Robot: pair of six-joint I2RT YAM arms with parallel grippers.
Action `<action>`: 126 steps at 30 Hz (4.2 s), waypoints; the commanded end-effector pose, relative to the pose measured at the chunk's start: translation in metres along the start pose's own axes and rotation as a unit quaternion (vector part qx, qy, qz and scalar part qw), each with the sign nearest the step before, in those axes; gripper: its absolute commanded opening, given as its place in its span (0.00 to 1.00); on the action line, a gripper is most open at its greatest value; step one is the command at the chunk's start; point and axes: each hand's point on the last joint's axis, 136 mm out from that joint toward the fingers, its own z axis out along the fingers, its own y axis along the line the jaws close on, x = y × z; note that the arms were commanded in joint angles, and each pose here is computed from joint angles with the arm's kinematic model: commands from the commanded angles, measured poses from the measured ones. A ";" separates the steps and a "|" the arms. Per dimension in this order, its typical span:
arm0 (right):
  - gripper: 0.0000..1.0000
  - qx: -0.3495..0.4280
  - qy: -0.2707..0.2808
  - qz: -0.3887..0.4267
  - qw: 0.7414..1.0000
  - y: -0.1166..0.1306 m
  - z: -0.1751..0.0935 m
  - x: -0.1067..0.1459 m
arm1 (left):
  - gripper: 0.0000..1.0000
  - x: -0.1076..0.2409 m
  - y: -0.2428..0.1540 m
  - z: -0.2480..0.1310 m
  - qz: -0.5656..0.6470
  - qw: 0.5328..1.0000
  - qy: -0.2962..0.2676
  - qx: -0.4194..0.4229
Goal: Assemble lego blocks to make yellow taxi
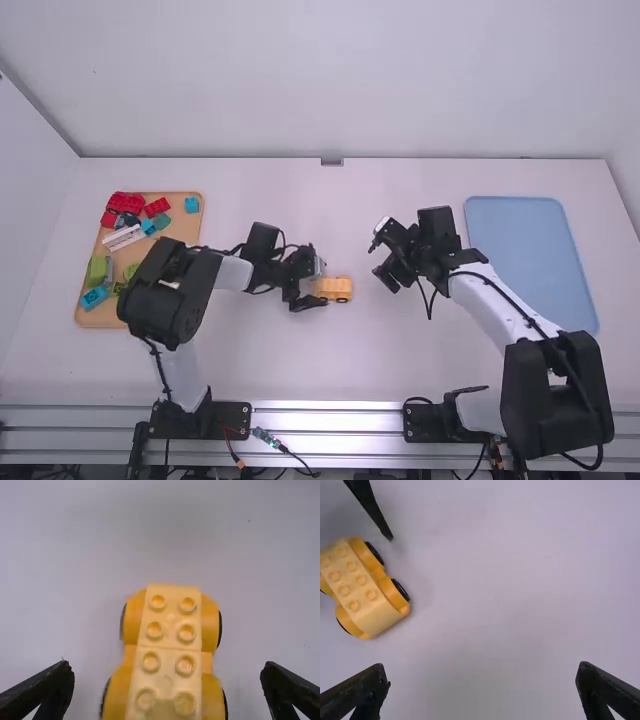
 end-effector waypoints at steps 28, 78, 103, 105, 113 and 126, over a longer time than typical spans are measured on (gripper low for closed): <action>0.99 0.029 -0.043 -0.014 0.999 -0.014 -0.007 -0.024 | 0.99 0.074 0.031 -0.306 -0.531 0.632 0.132 -0.549; 0.99 0.061 -0.077 -0.043 0.994 -0.028 -0.011 -0.042 | 0.58 0.233 -0.046 -0.391 -0.694 0.349 0.187 -0.601; 0.99 0.080 -0.066 -0.019 0.994 -0.035 -0.011 -0.038 | 0.54 0.248 -0.035 -0.370 -0.664 0.398 0.148 -0.615; 0.99 0.080 -0.065 -0.018 0.994 -0.035 -0.011 -0.038 | 0.54 0.249 -0.034 -0.370 -0.663 0.395 0.141 -0.620; 0.99 0.079 -0.065 -0.019 0.995 -0.035 -0.011 -0.037 | 0.55 0.254 -0.040 -0.363 -0.659 0.394 0.137 -0.626; 0.99 0.079 -0.064 -0.018 0.995 -0.035 -0.011 -0.037 | 0.41 0.257 -0.042 -0.359 -0.660 0.391 0.129 -0.629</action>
